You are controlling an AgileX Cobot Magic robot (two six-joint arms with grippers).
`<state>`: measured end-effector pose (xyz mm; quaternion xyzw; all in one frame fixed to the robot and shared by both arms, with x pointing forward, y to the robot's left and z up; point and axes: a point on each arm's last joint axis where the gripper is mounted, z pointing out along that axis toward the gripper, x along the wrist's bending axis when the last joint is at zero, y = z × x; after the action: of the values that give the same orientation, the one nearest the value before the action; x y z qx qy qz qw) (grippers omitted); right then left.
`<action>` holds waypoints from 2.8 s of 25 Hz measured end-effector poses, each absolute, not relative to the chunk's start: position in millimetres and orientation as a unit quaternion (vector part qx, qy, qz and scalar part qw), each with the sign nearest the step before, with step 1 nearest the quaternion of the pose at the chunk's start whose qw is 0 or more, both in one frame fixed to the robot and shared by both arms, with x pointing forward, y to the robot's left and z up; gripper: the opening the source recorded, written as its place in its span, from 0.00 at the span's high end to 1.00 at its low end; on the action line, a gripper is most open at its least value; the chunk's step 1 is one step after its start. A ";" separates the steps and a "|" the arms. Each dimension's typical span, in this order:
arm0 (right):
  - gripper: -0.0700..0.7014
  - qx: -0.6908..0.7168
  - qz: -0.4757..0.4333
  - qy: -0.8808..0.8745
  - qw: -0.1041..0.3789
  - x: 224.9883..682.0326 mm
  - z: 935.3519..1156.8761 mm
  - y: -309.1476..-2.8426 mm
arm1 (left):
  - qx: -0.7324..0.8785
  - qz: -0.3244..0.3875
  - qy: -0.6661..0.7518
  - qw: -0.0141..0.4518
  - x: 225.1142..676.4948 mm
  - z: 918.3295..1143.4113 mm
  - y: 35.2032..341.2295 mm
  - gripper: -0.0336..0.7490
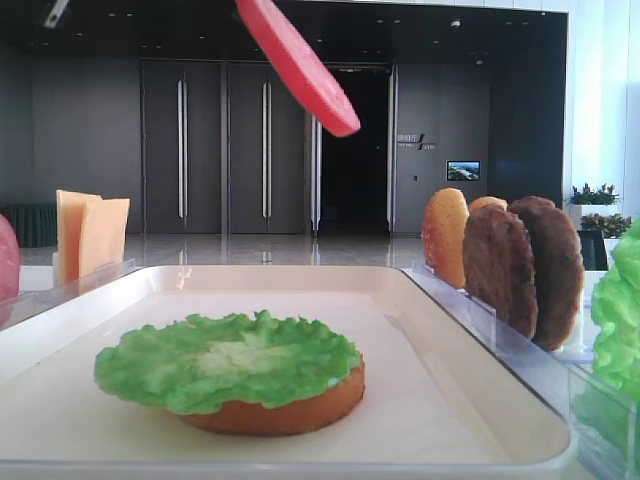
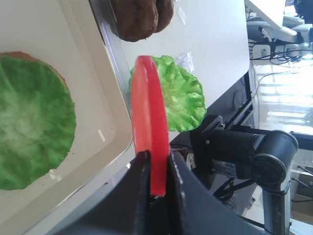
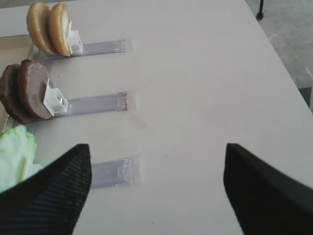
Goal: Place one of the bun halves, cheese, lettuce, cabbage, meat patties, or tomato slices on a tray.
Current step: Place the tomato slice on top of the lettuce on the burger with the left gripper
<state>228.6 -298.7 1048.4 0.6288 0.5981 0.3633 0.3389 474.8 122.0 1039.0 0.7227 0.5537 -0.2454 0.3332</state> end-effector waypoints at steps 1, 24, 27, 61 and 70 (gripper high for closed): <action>0.22 0.629 0.363 0.598 0.339 228.6 1048.4 -298.7 | 0.720 -0.250 0.552 0.338 471.2 1029.3 122.7 0.89; 0.22 0.629 0.363 0.598 0.339 228.6 1048.4 -298.7 | 0.672 -0.222 0.609 0.360 457.1 969.3 135.0 0.89; 0.22 0.629 0.363 0.598 0.339 228.6 1048.4 -298.7 | 0.671 -0.229 0.613 0.349 458.3 962.7 134.0 0.89; 0.22 0.629 0.363 0.598 0.339 228.6 1048.4 -298.7 | 0.671 -0.234 0.621 0.331 462.1 947.7 132.6 0.89; 0.22 0.629 0.363 0.598 0.339 228.6 1048.4 -298.7 | 0.669 -0.230 0.623 0.332 462.8 947.6 132.8 0.89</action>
<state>228.6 -298.7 1048.4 0.6288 0.5981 0.3633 0.3389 462.8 132.8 947.6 0.6695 0.6234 -0.2304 0.3318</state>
